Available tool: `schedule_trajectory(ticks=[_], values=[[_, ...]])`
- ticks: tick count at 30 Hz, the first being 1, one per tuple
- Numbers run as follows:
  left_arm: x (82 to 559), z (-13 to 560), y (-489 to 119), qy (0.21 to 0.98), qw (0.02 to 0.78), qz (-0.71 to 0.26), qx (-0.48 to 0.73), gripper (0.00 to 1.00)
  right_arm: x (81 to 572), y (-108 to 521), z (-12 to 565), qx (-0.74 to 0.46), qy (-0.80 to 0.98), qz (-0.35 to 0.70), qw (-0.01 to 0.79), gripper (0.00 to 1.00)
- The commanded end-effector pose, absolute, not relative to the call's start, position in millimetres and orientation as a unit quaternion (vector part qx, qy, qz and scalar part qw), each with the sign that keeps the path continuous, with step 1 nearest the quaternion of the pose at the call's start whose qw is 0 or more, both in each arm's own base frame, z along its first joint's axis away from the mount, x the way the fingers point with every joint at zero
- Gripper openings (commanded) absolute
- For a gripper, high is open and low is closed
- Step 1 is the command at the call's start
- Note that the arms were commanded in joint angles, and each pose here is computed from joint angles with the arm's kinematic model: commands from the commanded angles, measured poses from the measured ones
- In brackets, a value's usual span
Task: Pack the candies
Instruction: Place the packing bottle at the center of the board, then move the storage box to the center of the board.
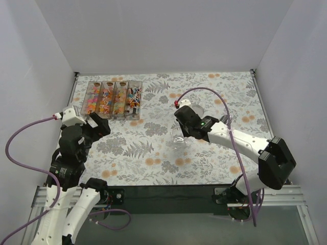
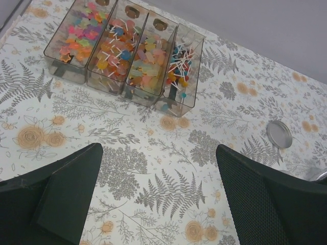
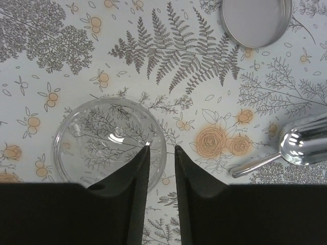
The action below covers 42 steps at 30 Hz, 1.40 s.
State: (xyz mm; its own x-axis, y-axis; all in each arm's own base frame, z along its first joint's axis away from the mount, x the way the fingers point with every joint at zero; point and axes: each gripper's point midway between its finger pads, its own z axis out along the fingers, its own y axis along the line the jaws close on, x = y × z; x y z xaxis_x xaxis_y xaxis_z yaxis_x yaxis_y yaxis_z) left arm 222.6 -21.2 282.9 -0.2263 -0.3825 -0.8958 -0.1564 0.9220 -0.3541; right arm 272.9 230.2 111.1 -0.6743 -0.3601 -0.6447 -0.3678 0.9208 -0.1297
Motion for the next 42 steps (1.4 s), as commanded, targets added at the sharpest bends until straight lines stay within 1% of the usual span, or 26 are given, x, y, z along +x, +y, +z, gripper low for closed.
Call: schedule_trajectory(ticks=[1, 5, 6, 10, 12, 14, 15, 20, 21, 22, 25, 28, 29, 30, 35, 39, 40, 42], values=[[227.0, 282.3, -26.7, 0.789, 0.578, -0.103, -0.18, 0.93, 272.5, 233.5, 137.0, -0.192, 0.903, 0.033, 0.382, 0.33], [240.4, 275.9, -35.1, 0.805, 0.554, -0.108, -0.181, 0.93, 264.1, 219.4, 159.8, -0.187, 0.898, 0.036, 0.396, 0.46], [244.4, 272.8, -36.9, 0.811, 0.546, -0.106, -0.181, 0.94, 262.0, 218.0, 163.6, -0.188, 0.897, 0.04, 0.399, 0.53], [270.3, 244.0, -47.8, 0.848, 0.491, -0.093, -0.178, 0.94, 250.3, 211.6, 182.9, -0.195, 0.887, 0.065, 0.414, 0.62], [287.9, 224.2, -58.1, 0.871, 0.452, -0.09, -0.171, 0.93, 243.5, 210.6, 194.5, -0.202, 0.878, 0.086, 0.425, 0.62], [303.8, 216.9, -65.5, 0.878, 0.44, -0.092, -0.164, 0.89, 236.8, 206.7, 199.9, -0.206, 0.873, 0.099, 0.431, 0.62], [317.0, 202.5, -70.0, 0.89, 0.419, -0.085, -0.156, 0.88, 234.0, 205.6, 202.3, -0.208, 0.87, 0.105, 0.434, 0.62], [370.4, 169.8, -72.8, 0.909, 0.392, -0.04, -0.139, 0.84, 216.8, 197.3, 208.6, -0.212, 0.86, 0.136, 0.444, 0.62], [382.7, 174.5, -73.7, 0.905, 0.398, -0.036, -0.145, 0.83, 213.5, 196.9, 208.3, -0.212, 0.859, 0.143, 0.443, 0.62], [394.6, 153.1, -72.9, 0.914, 0.376, -0.021, -0.148, 0.82, 210.0, 194.9, 212.8, -0.207, 0.856, 0.153, 0.449, 0.62], [423.1, 129.8, -79.7, 0.922, 0.36, -0.014, -0.142, 0.8, 202.6, 191.0, 215.8, -0.206, 0.85, 0.167, 0.454, 0.62], [445.0, 104.9, -84.1, 0.931, 0.34, -0.002, -0.133, 0.76, 196.8, 185.6, 215.7, -0.207, 0.85, 0.169, 0.454, 0.62], [450.4, 101.1, -84.4, 0.932, 0.339, 0.002, -0.131, 0.7, 196.0, 184.9, 216.3, -0.205, 0.85, 0.171, 0.455, 0.62], [455.7, 97.9, -83.4, 0.932, 0.339, 0.007, -0.13, 0.67, 195.1, 183.5, 216.7, -0.203, 0.85, 0.171, 0.455, 0.62], [478.8, 73.1, -80.6, 0.938, 0.326, 0.038, -0.111, 0.6, 189.4, 176.9, 216.7, -0.19, 0.851, 0.177, 0.457, 0.62], [493.0, 70.0, -79.6, 0.937, 0.331, 0.048, -0.1, 0.56, 187.9, 173.6, 216.4, -0.184, 0.851, 0.177, 0.458, 0.62], [494.6, 67.6, -79.9, 0.938, 0.329, 0.051, -0.095, 0.51, 188.3, 172.5, 216.5, -0.185, 0.851, 0.174, 0.46, 0.62], [501.1, 67.4, -80.5, 0.938, 0.331, 0.052, -0.091, 0.45, 189.9, 172.5, 216.4, -0.189, 0.851, 0.168, 0.46, 0.62]])
